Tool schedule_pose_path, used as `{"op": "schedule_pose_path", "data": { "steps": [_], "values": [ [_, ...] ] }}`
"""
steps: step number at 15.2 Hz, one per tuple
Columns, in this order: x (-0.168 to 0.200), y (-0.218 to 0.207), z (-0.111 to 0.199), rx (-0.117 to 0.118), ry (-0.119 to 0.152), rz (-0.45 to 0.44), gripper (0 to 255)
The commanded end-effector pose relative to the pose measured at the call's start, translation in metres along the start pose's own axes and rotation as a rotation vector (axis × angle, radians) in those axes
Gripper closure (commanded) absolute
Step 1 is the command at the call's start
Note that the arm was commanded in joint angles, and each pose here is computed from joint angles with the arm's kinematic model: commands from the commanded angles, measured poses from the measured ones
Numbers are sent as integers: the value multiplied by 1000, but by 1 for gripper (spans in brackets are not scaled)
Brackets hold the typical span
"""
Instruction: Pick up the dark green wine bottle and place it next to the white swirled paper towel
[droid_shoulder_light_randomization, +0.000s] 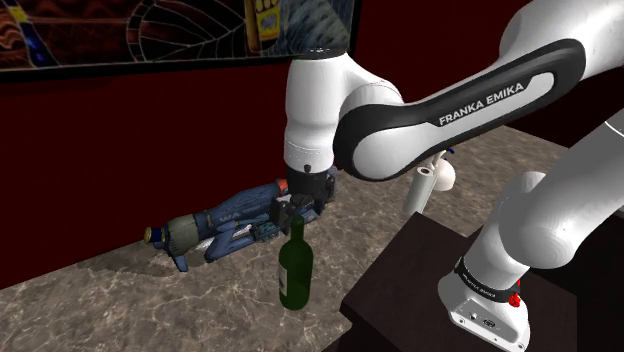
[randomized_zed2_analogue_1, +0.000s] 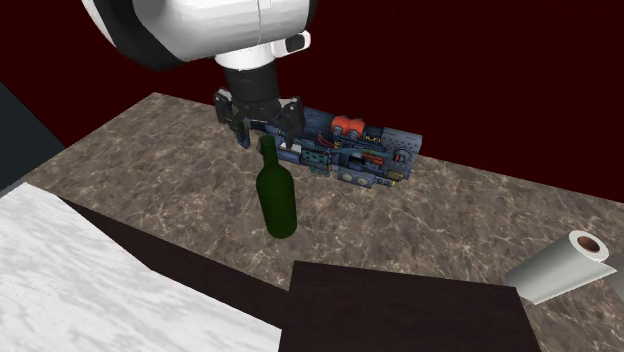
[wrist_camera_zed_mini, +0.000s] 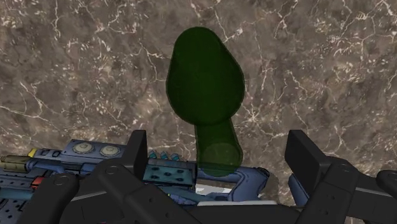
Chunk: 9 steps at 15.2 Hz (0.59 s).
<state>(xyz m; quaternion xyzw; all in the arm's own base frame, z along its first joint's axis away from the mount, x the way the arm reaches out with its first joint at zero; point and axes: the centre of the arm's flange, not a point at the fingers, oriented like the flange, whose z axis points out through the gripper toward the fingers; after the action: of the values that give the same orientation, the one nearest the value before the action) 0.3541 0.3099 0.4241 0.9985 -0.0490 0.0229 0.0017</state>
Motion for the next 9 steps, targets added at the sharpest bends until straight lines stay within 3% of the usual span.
{"op": "schedule_pose_path", "data": {
  "steps": [1,5,9],
  "values": [
    [1,-2,12,1,0,0,0],
    [1,-2,31,1,0,0,0],
    [1,-2,31,1,0,0,0]
  ]
}}
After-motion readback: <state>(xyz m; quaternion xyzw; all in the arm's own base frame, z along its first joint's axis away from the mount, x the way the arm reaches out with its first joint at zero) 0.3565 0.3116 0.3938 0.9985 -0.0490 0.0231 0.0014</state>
